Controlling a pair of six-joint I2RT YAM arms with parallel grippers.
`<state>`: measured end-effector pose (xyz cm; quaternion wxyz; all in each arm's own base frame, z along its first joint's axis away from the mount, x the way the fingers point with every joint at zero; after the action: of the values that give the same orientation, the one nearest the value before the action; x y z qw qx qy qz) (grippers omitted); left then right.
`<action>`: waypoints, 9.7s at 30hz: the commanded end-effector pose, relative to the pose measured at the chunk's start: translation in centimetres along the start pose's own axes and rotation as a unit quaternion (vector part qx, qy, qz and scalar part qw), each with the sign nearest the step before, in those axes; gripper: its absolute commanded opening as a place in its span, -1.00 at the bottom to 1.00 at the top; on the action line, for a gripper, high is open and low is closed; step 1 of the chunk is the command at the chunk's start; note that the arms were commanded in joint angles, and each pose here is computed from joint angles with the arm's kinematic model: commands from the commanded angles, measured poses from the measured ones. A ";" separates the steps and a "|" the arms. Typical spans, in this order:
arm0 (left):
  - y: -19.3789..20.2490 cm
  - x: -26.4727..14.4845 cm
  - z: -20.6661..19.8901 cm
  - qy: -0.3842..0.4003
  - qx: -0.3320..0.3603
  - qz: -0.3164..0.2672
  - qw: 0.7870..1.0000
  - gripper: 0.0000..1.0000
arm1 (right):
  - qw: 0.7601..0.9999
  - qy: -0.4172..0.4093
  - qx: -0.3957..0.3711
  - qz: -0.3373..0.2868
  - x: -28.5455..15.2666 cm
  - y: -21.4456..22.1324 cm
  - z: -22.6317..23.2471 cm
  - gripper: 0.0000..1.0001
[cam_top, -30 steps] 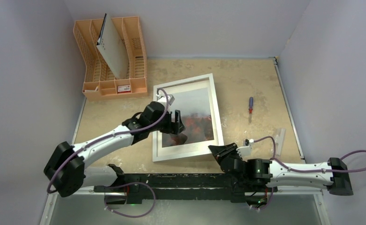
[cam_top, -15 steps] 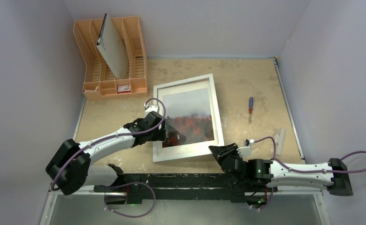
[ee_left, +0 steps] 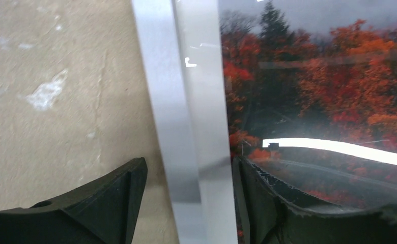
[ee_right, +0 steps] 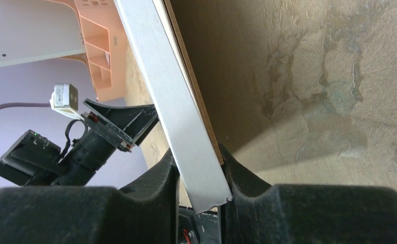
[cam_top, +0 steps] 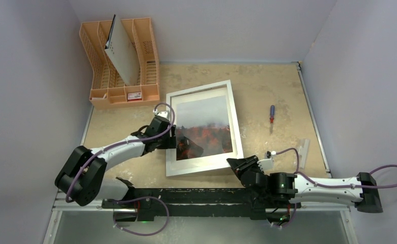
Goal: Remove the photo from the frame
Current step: Turn over the photo frame at the center of the board, then remove the photo frame item from the photo frame.
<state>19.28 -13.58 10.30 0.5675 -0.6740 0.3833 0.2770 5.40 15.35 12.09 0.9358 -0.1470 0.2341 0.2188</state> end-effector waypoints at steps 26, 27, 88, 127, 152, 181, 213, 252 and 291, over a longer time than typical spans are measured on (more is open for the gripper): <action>0.0 -0.8 -0.9 0.061 0.053 0.069 0.994 -1.00 | 0.978 0.113 -0.173 0.002 -0.8 -1.8 -4.9 0.10; 0.0 -0.9 -0.8 0.051 0.054 0.070 0.995 -1.00 | 0.978 0.109 -0.179 0.004 -0.8 -1.8 -4.7 0.11; -0.5 -1.4 3.4 -0.147 -0.002 0.011 0.989 -0.93 | 0.926 0.144 -0.319 0.138 4.6 -5.9 0.0 0.36; -3.6 -4.9 1.3 -0.050 0.006 -0.038 0.998 -0.08 | 0.924 0.126 -0.310 0.185 6.2 -4.9 0.2 0.25; 1.4 -0.2 -22.6 0.226 0.089 0.024 0.970 0.00 | 0.964 0.194 -0.180 -0.030 2.6 -11.2 1.0 0.36; 3.9 3.0 -24.4 0.077 0.136 0.030 0.987 -0.35 | 0.977 0.141 -0.161 0.002 2.2 -9.9 -0.4 0.35; 1.2 -1.3 -24.0 0.079 0.123 -0.018 0.989 -1.00 | 0.964 0.095 -0.201 0.145 3.9 -7.8 -2.2 0.13; 1.9 -0.3 -21.6 0.027 0.131 -0.021 0.991 -1.00 | 0.959 0.133 -0.221 0.115 1.8 -8.8 -0.7 0.13; 2.0 0.0 -22.3 0.053 0.130 -0.017 0.990 -1.00 | 0.941 0.126 -0.242 0.198 2.7 -7.9 -1.7 -0.03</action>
<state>15.78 -34.98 12.06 0.6433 -0.5922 0.4376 0.2094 10.52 8.51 10.31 0.7723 -0.3482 0.3378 0.4101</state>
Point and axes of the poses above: each gripper's point midway between its finger pads, its own x axis out along the fingers, its own z axis along the line the jaws close on, y = z × x, the point moved 10 cm from there along -x, back along the fingers, and after that the axes turned 1 degree about x, right-handed, at the moved point
